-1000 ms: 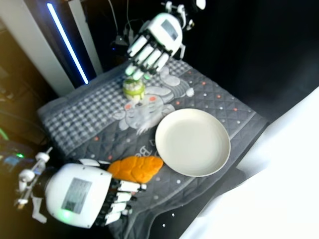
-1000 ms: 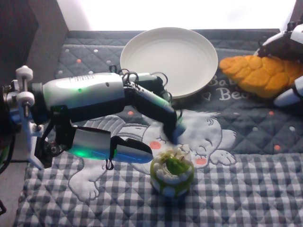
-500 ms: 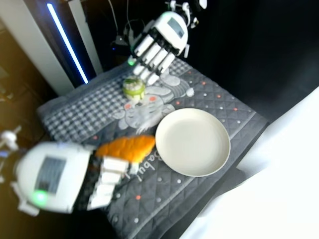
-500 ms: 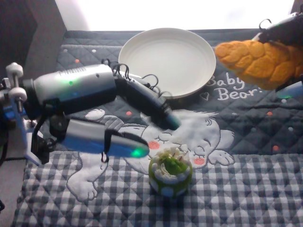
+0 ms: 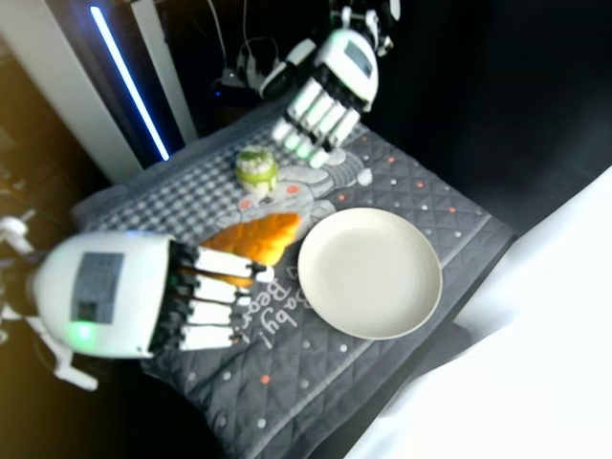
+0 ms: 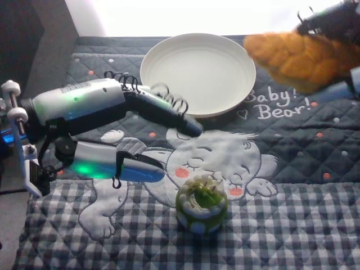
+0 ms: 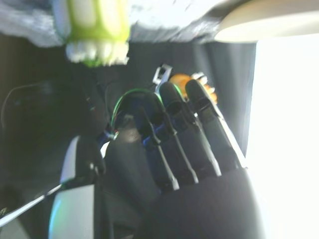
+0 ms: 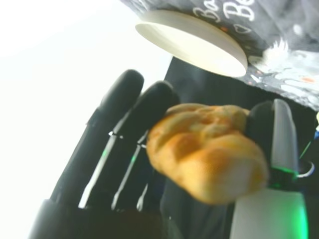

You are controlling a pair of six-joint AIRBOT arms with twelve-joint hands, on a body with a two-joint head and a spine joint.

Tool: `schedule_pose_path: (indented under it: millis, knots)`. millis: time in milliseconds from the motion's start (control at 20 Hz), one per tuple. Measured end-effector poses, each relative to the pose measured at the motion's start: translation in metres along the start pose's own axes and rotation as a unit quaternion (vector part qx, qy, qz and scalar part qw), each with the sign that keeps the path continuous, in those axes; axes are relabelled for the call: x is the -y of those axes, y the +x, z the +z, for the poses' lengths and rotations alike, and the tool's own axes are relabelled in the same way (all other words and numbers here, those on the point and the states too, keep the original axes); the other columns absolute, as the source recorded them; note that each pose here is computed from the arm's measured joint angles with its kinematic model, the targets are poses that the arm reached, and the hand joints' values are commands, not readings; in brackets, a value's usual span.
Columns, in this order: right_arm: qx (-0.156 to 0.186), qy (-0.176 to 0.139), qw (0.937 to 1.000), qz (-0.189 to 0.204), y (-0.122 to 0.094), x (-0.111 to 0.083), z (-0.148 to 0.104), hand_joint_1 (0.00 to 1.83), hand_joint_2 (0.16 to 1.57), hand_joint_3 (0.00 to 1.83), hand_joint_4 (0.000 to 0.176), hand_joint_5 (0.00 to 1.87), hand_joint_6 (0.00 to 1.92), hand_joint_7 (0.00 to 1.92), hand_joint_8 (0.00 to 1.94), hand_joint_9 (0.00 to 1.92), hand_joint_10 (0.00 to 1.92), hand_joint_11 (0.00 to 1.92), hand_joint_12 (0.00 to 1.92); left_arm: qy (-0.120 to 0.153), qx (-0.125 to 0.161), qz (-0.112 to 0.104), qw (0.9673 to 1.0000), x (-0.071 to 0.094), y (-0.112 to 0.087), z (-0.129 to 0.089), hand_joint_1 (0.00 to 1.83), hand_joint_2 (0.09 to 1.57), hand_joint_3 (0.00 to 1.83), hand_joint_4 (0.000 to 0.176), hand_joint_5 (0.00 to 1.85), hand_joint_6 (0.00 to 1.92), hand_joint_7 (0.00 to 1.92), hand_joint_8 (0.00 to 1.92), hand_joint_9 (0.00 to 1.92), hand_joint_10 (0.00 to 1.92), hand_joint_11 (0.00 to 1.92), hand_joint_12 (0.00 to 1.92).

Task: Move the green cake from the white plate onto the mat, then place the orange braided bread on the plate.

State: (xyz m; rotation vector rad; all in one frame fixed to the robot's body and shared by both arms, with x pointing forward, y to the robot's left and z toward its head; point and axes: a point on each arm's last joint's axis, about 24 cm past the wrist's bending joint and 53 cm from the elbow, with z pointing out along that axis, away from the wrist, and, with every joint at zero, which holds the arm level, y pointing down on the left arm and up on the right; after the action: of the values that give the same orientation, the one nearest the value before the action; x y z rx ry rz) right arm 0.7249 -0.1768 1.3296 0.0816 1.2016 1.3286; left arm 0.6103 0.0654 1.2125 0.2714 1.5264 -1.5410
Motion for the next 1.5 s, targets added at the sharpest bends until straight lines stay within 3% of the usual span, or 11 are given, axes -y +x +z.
schedule_pose_path:
  millis: [250, 350, 450, 500, 550, 900, 950, 1200, 1400, 1450, 1500]
  knots:
    - [-0.007, -0.018, 0.9998, -0.010, 0.010, -0.020, 0.045, 1.31, 1.06, 0.00, 0.000, 1.02, 0.71, 1.19, 0.77, 1.29, 0.64, 1.17, 1.01, 0.003, 0.005, -0.004, 1.0000, -0.001, -0.002, -0.003, 0.69, 1.21, 0.01, 0.020, 0.54, 0.00, 0.52, 0.00, 0.52, 0.00, 0.31, 0.26]
    - [-0.012, -0.011, 0.9998, -0.011, 0.018, -0.014, 0.057, 1.28, 1.11, 0.00, 0.000, 0.92, 0.79, 1.08, 1.07, 1.35, 0.69, 1.18, 1.27, 0.002, 0.012, -0.002, 0.9999, -0.005, -0.007, -0.003, 0.82, 1.15, 0.00, 0.032, 0.62, 0.01, 0.63, 0.01, 0.63, 0.00, 0.18, 0.57]
    - [-0.013, 0.007, 0.9998, -0.011, 0.023, -0.001, 0.067, 1.17, 1.12, 0.00, 0.000, 0.95, 0.99, 1.06, 1.57, 1.29, 1.67, 1.29, 1.79, 0.002, 0.016, -0.005, 0.9999, -0.007, -0.008, -0.001, 0.82, 1.07, 0.00, 0.036, 0.56, 0.00, 0.65, 0.00, 0.65, 0.00, 0.04, 1.08]
    - [-0.015, 0.018, 0.9996, -0.013, 0.027, 0.006, 0.076, 1.15, 1.15, 0.00, 0.000, 0.90, 1.08, 1.04, 1.52, 1.23, 1.71, 1.24, 1.83, 0.004, 0.013, -0.004, 0.9999, -0.006, -0.006, 0.000, 0.96, 0.99, 0.00, 0.000, 0.71, 0.04, 0.59, 0.00, 0.55, 0.00, 0.01, 0.91]
    - [-0.018, 0.029, 0.9992, -0.020, 0.029, 0.009, 0.089, 1.15, 1.15, 0.00, 0.000, 0.91, 1.08, 1.02, 1.58, 1.16, 1.80, 1.15, 1.90, 0.006, 0.012, -0.006, 0.9999, -0.006, -0.004, 0.001, 0.95, 0.93, 0.00, 0.031, 0.71, 0.01, 0.62, 0.00, 0.60, 0.01, 0.01, 0.94]
    - [-0.038, 0.058, 0.9975, -0.012, 0.063, 0.017, 0.125, 1.13, 1.20, 0.00, 0.000, 0.81, 1.23, 0.81, 1.77, 1.00, 1.91, 1.14, 1.92, 0.010, 0.048, -0.025, 0.9985, -0.011, -0.024, -0.001, 0.86, 1.08, 0.00, 0.007, 0.61, 0.00, 0.55, 0.00, 0.46, 0.00, 0.00, 0.96]
    - [-0.039, 0.063, 0.9972, -0.012, 0.064, 0.020, 0.125, 1.12, 1.21, 0.00, 0.000, 0.79, 1.26, 0.78, 1.76, 0.96, 1.89, 1.10, 1.92, 0.010, 0.058, -0.024, 0.9980, -0.012, -0.031, -0.003, 0.90, 1.03, 0.00, 0.049, 0.59, 0.00, 0.53, 0.00, 0.46, 0.00, 0.00, 0.98]
    - [-0.035, 0.083, 0.9957, -0.020, 0.061, 0.034, 0.128, 1.33, 1.24, 0.00, 0.000, 0.63, 1.33, 0.74, 1.41, 0.76, 1.53, 0.61, 1.54, 0.016, 0.095, -0.034, 0.9948, -0.013, -0.049, -0.009, 0.78, 0.98, 0.00, 0.068, 0.37, 0.00, 0.32, 0.00, 0.18, 0.00, 0.00, 0.11]
    - [-0.042, 0.095, 0.9945, -0.013, 0.068, 0.040, 0.130, 1.30, 1.32, 0.01, 0.000, 0.46, 1.61, 0.61, 1.52, 0.64, 1.66, 0.38, 1.40, 0.031, 0.107, -0.034, 0.9932, -0.006, -0.054, -0.010, 0.86, 0.97, 0.00, 0.095, 0.31, 0.00, 0.26, 0.00, 0.19, 0.00, 0.00, 0.15]
    - [-0.042, 0.097, 0.9943, -0.008, 0.067, 0.041, 0.130, 1.24, 1.32, 0.00, 0.000, 0.35, 0.70, 0.50, 0.78, 0.50, 1.00, 0.32, 1.29, 0.033, 0.110, -0.036, 0.9928, -0.004, -0.056, -0.011, 0.89, 0.97, 0.00, 0.091, 0.30, 0.00, 0.24, 0.00, 0.18, 0.00, 0.00, 0.16]
    - [-0.041, 0.099, 0.9942, -0.006, 0.064, 0.043, 0.129, 1.02, 1.22, 0.00, 0.075, 0.07, 0.14, 0.24, 0.26, 0.39, 0.55, 0.32, 1.21, 0.035, 0.112, -0.038, 0.9924, -0.002, -0.056, -0.012, 0.93, 0.96, 0.00, 0.097, 0.29, 0.00, 0.24, 0.00, 0.18, 0.00, 0.00, 0.25]
